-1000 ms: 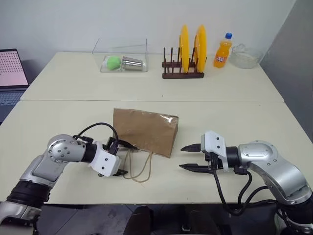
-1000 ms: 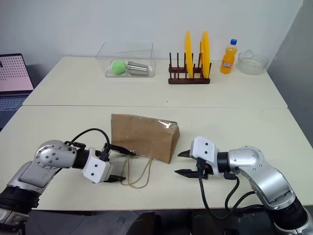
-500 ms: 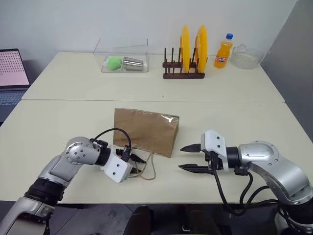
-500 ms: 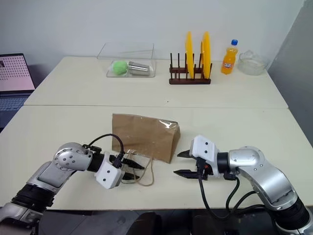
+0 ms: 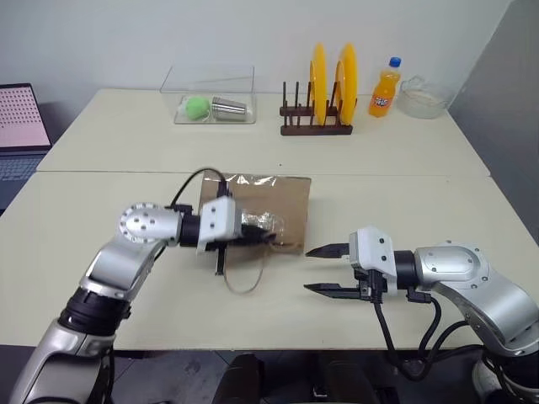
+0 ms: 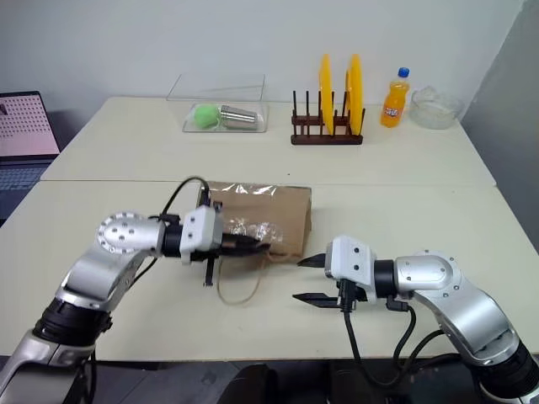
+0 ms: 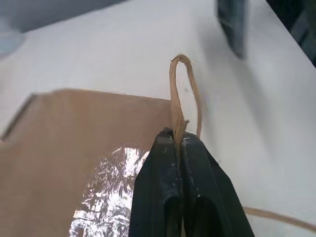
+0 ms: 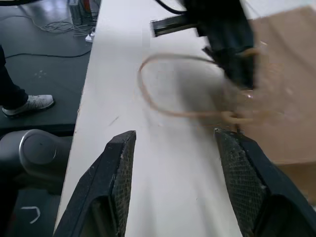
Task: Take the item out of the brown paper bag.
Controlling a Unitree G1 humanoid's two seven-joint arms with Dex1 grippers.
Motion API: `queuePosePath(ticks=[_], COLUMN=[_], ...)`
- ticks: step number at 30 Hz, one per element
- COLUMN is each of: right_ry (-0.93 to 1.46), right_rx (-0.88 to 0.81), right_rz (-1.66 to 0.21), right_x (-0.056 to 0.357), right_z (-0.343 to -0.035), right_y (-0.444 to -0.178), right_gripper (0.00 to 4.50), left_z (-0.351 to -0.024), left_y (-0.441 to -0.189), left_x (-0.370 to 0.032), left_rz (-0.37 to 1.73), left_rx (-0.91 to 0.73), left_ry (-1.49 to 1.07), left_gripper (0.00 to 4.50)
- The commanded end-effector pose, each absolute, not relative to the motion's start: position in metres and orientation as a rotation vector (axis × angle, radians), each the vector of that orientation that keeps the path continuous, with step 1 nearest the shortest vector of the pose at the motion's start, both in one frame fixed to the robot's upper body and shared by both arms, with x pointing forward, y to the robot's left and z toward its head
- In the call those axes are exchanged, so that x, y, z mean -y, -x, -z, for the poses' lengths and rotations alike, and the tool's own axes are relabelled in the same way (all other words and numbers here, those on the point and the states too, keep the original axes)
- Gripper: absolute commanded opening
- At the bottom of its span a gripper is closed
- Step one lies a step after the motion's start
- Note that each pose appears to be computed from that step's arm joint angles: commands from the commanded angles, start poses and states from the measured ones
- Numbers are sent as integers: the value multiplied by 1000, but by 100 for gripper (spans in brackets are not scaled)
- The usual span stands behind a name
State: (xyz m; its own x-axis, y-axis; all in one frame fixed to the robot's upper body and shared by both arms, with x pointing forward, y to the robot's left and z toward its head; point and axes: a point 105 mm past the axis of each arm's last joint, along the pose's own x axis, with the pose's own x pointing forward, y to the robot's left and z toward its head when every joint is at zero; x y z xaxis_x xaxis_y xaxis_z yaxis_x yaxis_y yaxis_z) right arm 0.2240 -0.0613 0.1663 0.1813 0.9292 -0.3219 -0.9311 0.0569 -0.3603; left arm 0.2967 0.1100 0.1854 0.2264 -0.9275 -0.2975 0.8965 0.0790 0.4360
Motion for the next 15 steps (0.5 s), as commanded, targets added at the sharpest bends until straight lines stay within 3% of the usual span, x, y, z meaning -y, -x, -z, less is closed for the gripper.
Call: queuePosePath(ticks=[1,8,15], right_ry=[668,890,1060], right_rx=[131,302,383], right_rz=[-1452,-1374,-1410], right_x=[47,17,-5], right_z=[-172,-160,-133], right_y=[-222,-253,-262], right_gripper=[265,265,265], left_z=[-206,-208,-210], left_y=[-302,-312,-320], left_x=[-110,-116,-119], left_rz=[1344,1338,1329], left_rx=[99,89,89], left_ry=[-546,-577,-594], left_gripper=[4,4,4])
